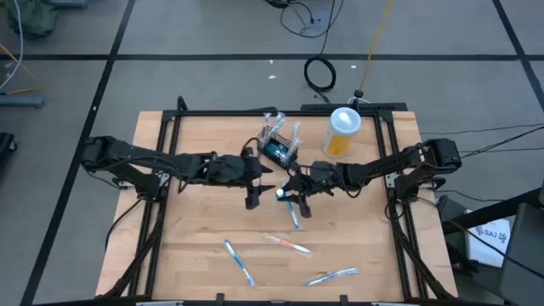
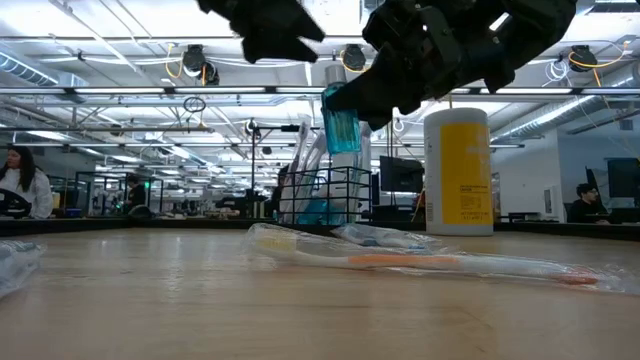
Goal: Pick & Place toothbrushing station
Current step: Put the blue mouthwash bottle into the black organizer
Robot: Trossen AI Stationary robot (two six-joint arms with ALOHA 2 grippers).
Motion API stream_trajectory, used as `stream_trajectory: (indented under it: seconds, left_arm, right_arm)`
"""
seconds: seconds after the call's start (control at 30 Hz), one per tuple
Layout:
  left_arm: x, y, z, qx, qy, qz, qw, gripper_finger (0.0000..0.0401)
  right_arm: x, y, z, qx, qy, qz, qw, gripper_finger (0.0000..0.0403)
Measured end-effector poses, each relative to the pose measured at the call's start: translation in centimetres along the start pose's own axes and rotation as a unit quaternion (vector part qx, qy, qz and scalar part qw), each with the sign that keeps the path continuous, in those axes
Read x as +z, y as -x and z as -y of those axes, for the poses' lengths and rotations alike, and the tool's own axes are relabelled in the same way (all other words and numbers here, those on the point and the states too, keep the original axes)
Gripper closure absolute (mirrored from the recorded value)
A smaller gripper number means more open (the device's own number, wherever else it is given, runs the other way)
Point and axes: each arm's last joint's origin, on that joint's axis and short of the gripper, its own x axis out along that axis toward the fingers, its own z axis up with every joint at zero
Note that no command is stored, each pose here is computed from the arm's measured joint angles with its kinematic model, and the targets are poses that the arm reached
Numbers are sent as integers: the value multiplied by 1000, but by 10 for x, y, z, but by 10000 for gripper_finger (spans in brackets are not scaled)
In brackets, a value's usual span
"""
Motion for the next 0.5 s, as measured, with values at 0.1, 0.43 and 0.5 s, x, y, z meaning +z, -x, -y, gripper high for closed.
stream_trajectory:
  seconds: [0.1, 0.43, 0.5]
  left_arm:
    - [2, -14, 4, -17, 5, -19, 1000, 160]
    - [-8, -46, 11, -37, 23, -61, 997, 160]
    - [-9, -46, 11, -39, 31, -64, 997, 160]
  right_arm:
    - [-1, 0, -1, 1, 6, -4, 1000, 314]
    - [-4, -1, -4, 4, 11, -19, 1000, 314]
    - [-4, -1, -4, 4, 11, -19, 1000, 314]
